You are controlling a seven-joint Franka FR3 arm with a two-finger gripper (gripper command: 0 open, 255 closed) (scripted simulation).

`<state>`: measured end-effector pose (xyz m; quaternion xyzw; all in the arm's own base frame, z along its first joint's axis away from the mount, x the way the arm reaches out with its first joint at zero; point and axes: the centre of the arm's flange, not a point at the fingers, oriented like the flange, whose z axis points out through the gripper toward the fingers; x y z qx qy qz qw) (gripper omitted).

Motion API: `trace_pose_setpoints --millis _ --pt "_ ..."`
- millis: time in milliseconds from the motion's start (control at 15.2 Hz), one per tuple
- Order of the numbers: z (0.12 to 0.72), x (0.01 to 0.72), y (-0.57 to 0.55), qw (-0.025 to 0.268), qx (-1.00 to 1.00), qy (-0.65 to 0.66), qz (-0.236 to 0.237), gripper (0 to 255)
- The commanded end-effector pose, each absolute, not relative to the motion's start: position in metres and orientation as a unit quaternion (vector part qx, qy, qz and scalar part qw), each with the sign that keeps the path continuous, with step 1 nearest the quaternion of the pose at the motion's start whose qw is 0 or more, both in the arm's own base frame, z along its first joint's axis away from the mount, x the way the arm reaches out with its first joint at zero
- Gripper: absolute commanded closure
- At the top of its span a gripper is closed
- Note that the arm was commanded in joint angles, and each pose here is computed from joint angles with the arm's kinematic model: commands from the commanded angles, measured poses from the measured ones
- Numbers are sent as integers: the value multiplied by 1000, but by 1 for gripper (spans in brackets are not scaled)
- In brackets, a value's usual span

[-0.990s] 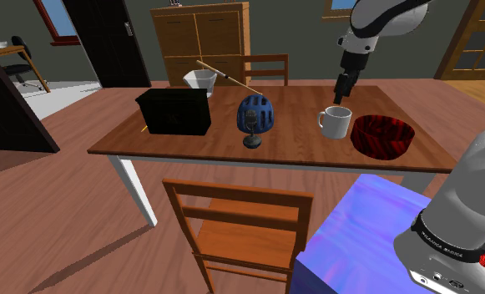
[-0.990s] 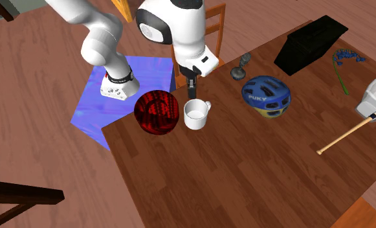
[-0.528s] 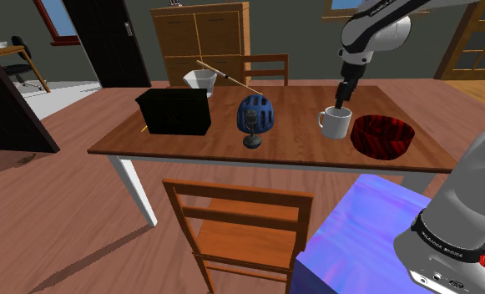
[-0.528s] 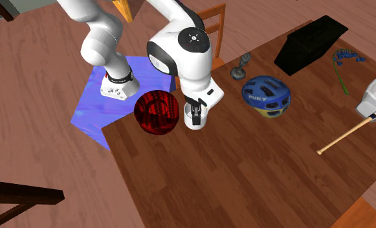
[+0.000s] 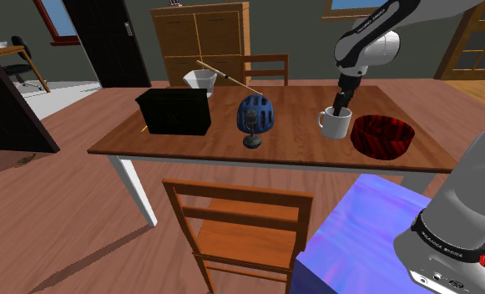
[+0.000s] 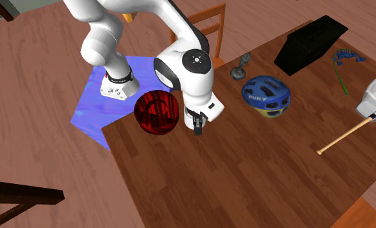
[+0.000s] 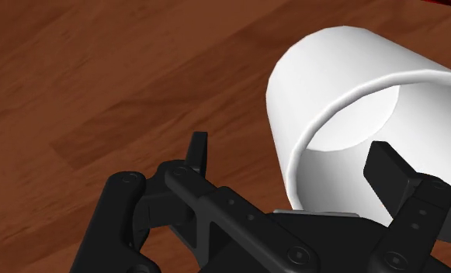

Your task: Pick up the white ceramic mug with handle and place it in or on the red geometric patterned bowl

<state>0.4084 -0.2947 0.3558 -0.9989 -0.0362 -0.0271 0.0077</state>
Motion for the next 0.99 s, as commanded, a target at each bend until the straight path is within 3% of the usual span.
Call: trace_pose_setpoints --millis 0,462,528,924 --pt "347 409 -295 8 -999 -36 -27 0" --pt "347 409 -295 8 -999 -36 -27 0" --pt "347 409 -295 8 -999 -36 -27 255" --pt "347 409 -295 8 -999 -36 -27 255"
